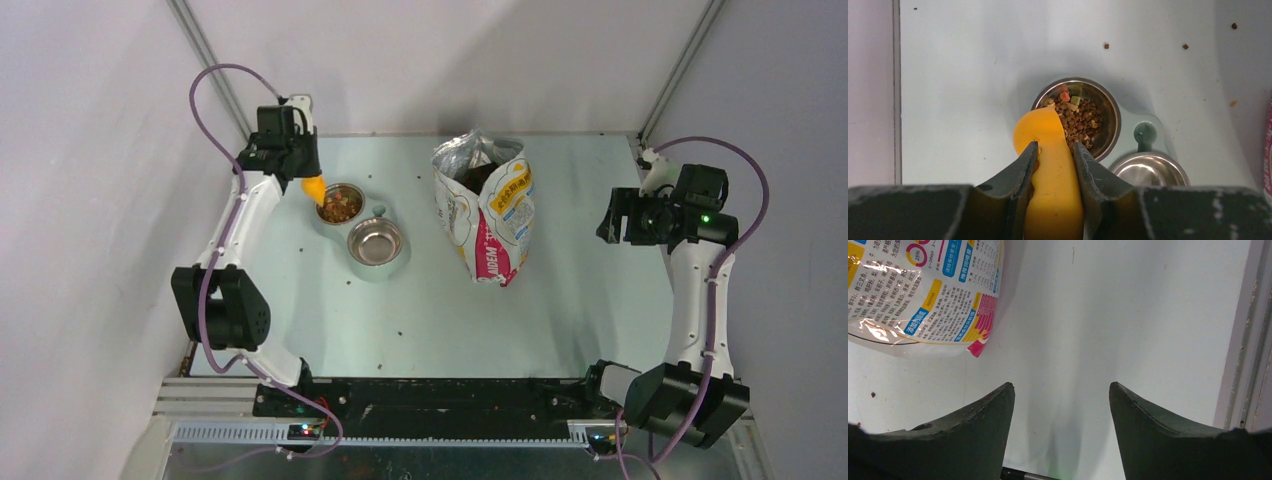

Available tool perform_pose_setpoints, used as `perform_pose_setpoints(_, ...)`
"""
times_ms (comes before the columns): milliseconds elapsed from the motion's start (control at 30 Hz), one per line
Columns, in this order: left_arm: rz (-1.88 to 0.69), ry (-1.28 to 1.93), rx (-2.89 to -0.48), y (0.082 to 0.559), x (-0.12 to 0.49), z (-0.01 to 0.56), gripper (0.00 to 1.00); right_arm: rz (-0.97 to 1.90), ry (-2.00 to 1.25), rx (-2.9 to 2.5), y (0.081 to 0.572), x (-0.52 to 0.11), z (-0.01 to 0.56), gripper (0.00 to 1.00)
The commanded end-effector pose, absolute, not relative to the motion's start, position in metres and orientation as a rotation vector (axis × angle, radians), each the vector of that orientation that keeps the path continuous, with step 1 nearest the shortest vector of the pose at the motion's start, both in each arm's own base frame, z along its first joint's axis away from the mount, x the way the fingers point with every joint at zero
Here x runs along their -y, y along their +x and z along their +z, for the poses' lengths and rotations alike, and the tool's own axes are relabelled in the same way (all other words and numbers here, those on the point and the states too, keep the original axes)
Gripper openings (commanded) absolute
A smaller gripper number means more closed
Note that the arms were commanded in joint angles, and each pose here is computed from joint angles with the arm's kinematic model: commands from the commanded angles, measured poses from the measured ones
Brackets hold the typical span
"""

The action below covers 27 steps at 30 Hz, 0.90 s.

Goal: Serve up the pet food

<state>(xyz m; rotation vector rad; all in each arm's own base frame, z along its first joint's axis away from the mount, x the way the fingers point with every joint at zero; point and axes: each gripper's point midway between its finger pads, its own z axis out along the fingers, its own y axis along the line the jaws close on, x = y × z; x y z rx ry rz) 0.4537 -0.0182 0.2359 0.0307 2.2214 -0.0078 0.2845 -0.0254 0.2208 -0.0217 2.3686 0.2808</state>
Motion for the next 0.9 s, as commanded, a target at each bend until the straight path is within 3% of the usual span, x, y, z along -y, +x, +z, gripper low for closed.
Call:
perform_pose_setpoints(0, -0.038, 0.082, -2.175, 0.455, 0.028, 0.244, 0.00, 0.283, -0.020, -2.307, 0.291, 0.025, 0.233, 0.72)
perform_pose_setpoints(467, -0.100, 0.122, -2.270, 0.465, 0.045, 0.210, 0.00, 0.277, -0.004, -2.304, 0.286, 0.027, 0.235, 0.72)
perform_pose_setpoints(867, -0.048, 0.210, -2.218, 0.467, 0.054, 0.236, 0.00, 0.277, 0.004, -2.303, 0.285, 0.029, 0.235, 0.72)
